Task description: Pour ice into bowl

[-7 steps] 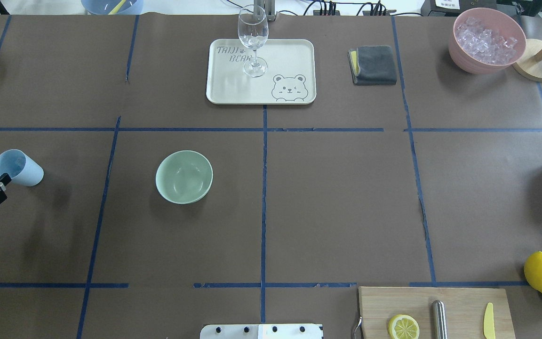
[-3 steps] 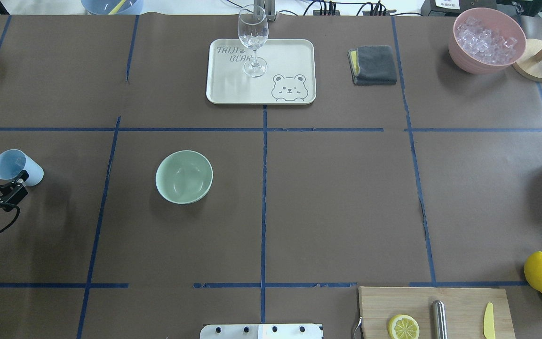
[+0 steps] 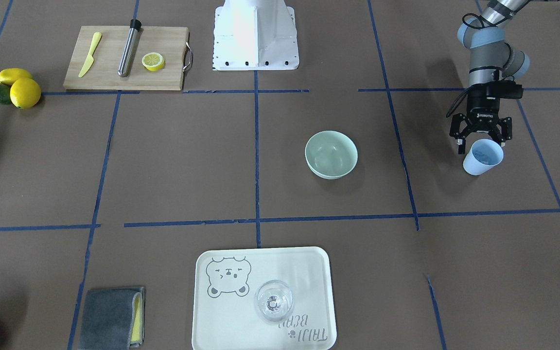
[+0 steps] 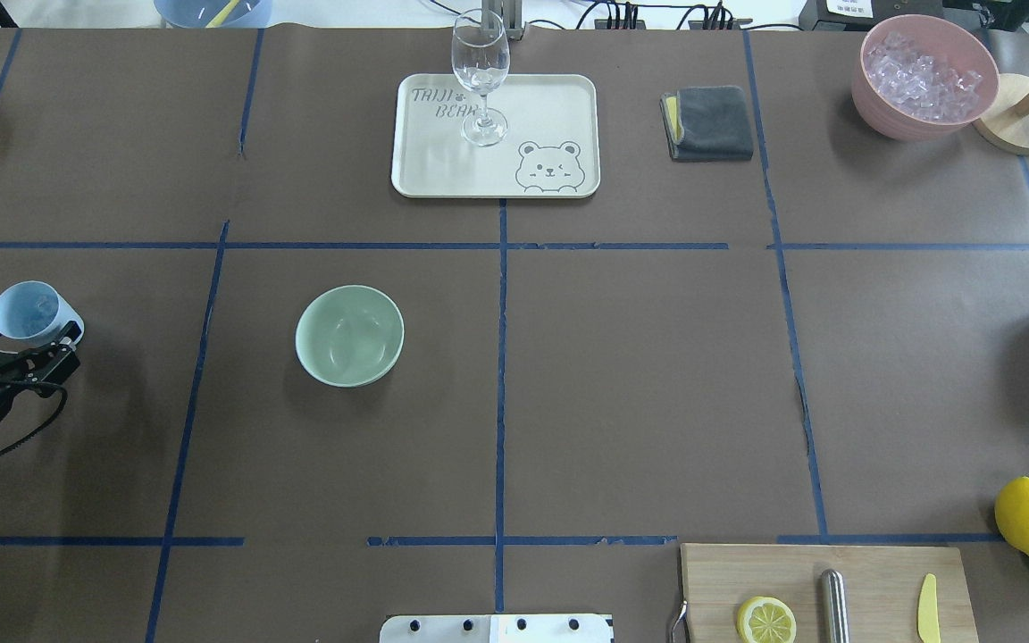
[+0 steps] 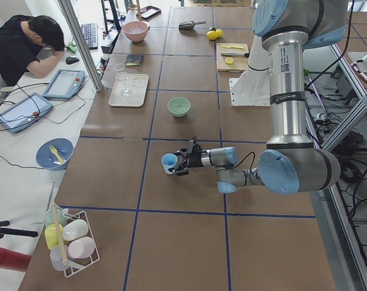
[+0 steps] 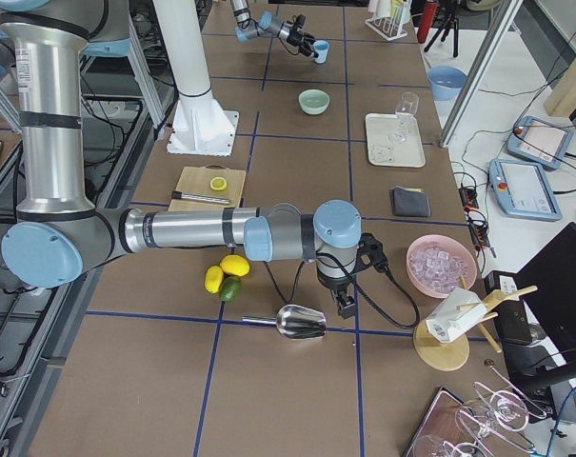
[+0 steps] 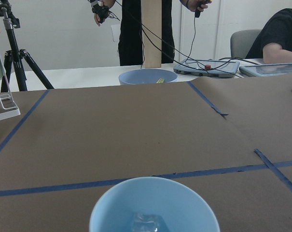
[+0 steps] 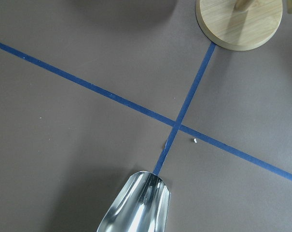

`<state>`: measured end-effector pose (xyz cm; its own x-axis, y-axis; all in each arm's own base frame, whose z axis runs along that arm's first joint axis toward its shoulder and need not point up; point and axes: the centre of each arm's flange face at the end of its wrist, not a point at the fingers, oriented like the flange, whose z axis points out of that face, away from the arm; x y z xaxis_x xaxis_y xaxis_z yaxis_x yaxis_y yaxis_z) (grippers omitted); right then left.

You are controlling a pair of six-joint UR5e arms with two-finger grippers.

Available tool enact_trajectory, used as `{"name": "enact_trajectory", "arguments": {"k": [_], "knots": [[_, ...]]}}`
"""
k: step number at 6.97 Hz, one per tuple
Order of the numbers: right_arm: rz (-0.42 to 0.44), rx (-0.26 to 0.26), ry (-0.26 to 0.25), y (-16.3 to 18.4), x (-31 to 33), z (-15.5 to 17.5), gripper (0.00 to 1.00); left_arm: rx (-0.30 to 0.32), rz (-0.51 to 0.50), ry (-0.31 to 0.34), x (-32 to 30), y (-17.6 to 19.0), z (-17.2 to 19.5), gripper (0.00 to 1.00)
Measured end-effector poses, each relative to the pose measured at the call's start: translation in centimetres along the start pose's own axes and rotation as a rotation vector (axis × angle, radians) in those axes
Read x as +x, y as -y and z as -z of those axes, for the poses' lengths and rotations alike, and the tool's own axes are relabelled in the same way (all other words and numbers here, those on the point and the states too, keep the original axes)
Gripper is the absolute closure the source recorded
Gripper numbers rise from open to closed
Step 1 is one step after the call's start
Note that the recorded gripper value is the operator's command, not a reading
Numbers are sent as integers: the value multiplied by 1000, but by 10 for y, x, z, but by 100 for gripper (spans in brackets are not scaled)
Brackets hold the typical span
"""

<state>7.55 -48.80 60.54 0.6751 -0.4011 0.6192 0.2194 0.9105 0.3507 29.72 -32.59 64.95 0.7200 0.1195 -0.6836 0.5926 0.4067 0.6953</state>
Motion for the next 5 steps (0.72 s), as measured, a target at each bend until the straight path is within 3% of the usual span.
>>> {"name": "enact_trajectory", "arguments": {"k": [5], "knots": [[5, 3, -4, 7, 0, 2, 0, 5, -7, 45, -18, -3, -12, 0]]}}
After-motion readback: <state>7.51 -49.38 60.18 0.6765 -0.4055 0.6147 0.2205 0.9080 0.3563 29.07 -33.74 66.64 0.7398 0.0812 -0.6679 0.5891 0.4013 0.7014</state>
